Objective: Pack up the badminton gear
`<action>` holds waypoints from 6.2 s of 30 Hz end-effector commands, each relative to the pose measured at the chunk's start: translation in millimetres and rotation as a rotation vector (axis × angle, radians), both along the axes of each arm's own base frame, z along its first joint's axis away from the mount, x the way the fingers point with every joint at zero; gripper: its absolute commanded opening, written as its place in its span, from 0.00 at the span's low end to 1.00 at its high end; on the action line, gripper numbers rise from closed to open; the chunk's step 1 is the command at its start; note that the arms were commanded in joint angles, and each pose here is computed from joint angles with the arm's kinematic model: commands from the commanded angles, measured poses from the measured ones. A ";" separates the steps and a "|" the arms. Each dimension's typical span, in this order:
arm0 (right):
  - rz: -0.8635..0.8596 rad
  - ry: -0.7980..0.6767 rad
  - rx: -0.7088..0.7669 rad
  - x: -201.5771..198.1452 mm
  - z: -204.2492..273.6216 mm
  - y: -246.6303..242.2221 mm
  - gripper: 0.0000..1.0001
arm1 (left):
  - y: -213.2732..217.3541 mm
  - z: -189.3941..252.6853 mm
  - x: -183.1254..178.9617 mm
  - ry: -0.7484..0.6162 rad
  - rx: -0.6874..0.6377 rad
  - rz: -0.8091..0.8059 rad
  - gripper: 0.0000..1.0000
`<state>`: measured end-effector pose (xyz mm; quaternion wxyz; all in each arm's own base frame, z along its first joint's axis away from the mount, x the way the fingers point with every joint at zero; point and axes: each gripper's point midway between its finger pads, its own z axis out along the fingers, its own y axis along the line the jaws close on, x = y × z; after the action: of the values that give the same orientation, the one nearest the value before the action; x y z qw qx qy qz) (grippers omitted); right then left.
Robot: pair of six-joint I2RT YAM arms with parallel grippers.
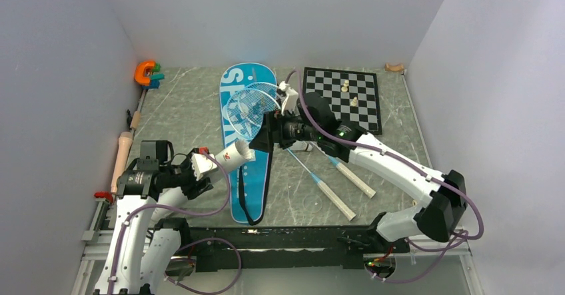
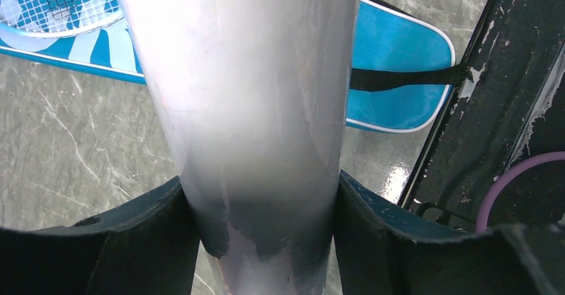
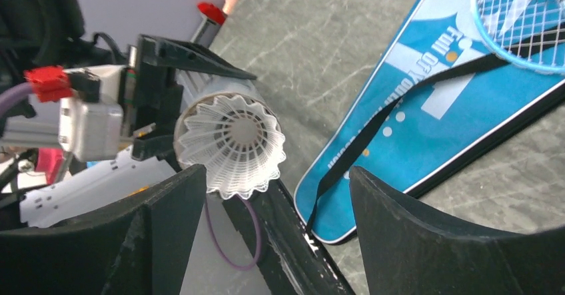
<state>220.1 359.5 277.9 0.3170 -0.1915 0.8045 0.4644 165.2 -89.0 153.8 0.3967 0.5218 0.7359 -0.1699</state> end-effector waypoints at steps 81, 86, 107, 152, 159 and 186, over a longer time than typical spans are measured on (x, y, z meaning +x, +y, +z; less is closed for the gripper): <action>-0.701 0.055 -0.928 141.0 -212.9 -118.6 0.40 | -9.2 4.9 -14.4 -0.035 -0.036 -0.057 0.46; -0.716 0.048 -0.952 135.5 -211.9 -128.8 0.26 | -9.8 4.6 -13.5 -0.030 -0.040 -0.059 0.46; -0.586 -0.039 -0.487 89.7 -65.0 -105.3 0.00 | -10.4 6.5 -7.1 -0.033 -0.048 -0.052 0.45; -0.034 0.141 0.122 -2.6 5.6 4.0 0.41 | -17.5 19.9 2.8 -0.068 -0.083 -0.051 0.38; -0.016 0.123 0.072 -1.1 -2.4 -0.5 0.45 | -17.2 21.3 1.8 -0.073 -0.082 -0.050 0.38; 0.098 0.080 -0.124 -22.0 -39.1 53.3 0.53 | -27.7 41.3 -3.7 -0.079 -0.139 -0.085 0.40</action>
<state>200.3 398.8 233.0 0.2376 -0.2103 0.8402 0.4398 159.7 -104.1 164.5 0.4136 0.5195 0.7199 -0.2019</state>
